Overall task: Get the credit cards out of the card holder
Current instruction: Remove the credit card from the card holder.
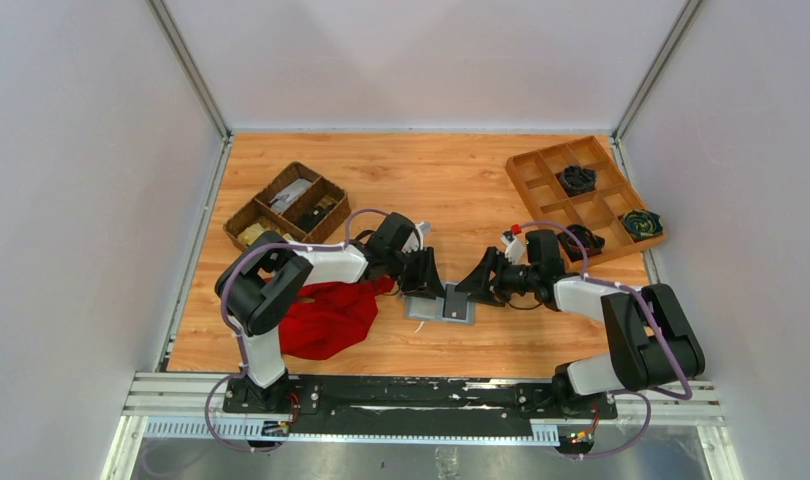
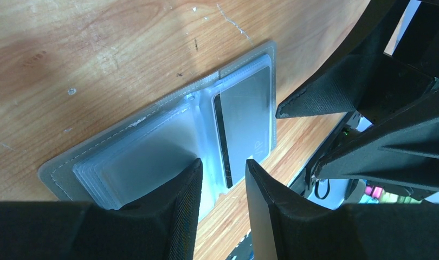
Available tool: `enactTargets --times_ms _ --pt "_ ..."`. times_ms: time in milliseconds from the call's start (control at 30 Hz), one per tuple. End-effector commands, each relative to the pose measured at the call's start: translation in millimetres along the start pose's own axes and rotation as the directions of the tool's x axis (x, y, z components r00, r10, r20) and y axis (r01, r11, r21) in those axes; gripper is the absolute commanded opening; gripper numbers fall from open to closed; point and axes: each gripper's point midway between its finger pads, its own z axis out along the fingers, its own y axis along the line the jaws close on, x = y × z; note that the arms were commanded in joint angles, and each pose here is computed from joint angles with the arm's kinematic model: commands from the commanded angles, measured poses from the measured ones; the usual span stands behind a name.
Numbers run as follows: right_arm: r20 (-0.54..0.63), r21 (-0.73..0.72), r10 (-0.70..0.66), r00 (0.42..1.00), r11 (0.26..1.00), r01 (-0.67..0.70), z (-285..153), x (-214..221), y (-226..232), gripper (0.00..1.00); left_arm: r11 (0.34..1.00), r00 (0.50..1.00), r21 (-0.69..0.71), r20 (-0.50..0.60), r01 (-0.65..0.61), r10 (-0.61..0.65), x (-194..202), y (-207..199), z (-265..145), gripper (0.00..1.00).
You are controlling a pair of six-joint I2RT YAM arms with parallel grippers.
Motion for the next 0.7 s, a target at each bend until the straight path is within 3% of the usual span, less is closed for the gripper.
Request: enactTargets --times_ms 0,667 --pt "-0.021 0.036 0.008 1.000 0.999 -0.007 2.6 11.0 -11.3 0.63 1.000 1.000 -0.029 -0.014 0.006 -0.006 6.4 16.4 5.2 0.41" --pt "-0.041 0.028 0.015 0.999 1.000 -0.014 7.7 14.9 -15.4 0.63 1.000 0.999 -0.027 -0.036 0.004 -0.005 10.5 19.6 8.5 0.41"
